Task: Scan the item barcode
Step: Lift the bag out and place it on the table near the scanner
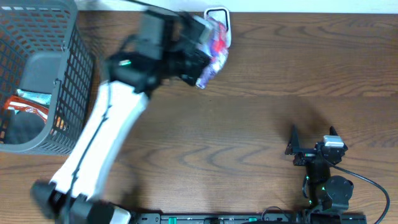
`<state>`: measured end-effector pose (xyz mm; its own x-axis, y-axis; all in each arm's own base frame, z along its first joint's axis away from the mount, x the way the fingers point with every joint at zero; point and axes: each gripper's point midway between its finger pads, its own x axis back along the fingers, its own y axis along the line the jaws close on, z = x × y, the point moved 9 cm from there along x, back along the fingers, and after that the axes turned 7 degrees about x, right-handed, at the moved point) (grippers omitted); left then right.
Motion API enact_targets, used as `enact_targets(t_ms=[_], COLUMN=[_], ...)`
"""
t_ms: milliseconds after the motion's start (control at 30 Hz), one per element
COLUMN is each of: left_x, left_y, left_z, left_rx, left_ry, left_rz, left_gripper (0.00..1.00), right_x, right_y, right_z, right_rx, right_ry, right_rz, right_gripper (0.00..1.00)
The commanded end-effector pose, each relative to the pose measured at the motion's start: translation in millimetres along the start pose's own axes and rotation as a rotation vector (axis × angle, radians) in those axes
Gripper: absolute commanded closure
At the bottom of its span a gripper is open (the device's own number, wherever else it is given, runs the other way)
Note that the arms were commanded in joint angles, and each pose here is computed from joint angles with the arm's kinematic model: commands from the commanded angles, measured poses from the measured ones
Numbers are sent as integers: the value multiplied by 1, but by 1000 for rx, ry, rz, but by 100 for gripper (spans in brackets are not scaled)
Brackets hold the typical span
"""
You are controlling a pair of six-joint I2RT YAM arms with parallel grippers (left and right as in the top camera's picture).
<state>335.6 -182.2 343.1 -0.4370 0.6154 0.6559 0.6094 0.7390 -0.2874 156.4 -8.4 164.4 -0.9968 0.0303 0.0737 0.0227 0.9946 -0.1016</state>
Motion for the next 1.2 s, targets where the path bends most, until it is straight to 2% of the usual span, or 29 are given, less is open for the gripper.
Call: enact_targets(t_ms=[0,133,433,467,500,533,600,633,667,733,933,967,1000,1067,1167], left_x=[-46,-96,-171,-175,-179,-181,-180,-177,-172,-159,-84,-68,-30,5,51], left_y=[6,15,11,10,9,9,8,7,7,5,-2,-3,-5,-7,-13], left_z=[9,19,60,63,65,66,61,57,52,40,1,-5,-15,-18,-11], left_rx=[-206,-260,-308,-310,-312,-314,-316,-313,-305,-298,-153,-113,-28,21,35], left_ry=[94,166,337,347,351,351,328,315,298,255,57,17,-61,-117,-138], left_rz=[-176,-273,-215,-212,-209,-209,-210,-213,-223,-229,-266,-273,-285,-296,-313], left_gripper=[93,92,91,80,52,47,47,43,33,22,15,14,14,0,2], right_x=[0,0,0,0,0,0,0,0,0,0,0,0,0,0,0], right_y=[1,1,1,1,1,1,1,1,1,1,1,1,1,1,1], right_z=[1,1,1,1,1,1,1,1,1,1,1,1,1,1,1], right_rx=[11,11,11,11,11,11,11,11,11,11,11,11,11,11,11], right_ry=[-2,-2,-2,-2,-2,-2,-2,-2,-2,-2,-2,-2,-2,-2,-2], right_rz=[-6,-6,-6,-6,-6,-6,-6,-6,-6,-6,-6,-6,-6,-6,-6], right_gripper=[1,1,1,1,1,1,1,1,1,1,1,1,1,1,1])
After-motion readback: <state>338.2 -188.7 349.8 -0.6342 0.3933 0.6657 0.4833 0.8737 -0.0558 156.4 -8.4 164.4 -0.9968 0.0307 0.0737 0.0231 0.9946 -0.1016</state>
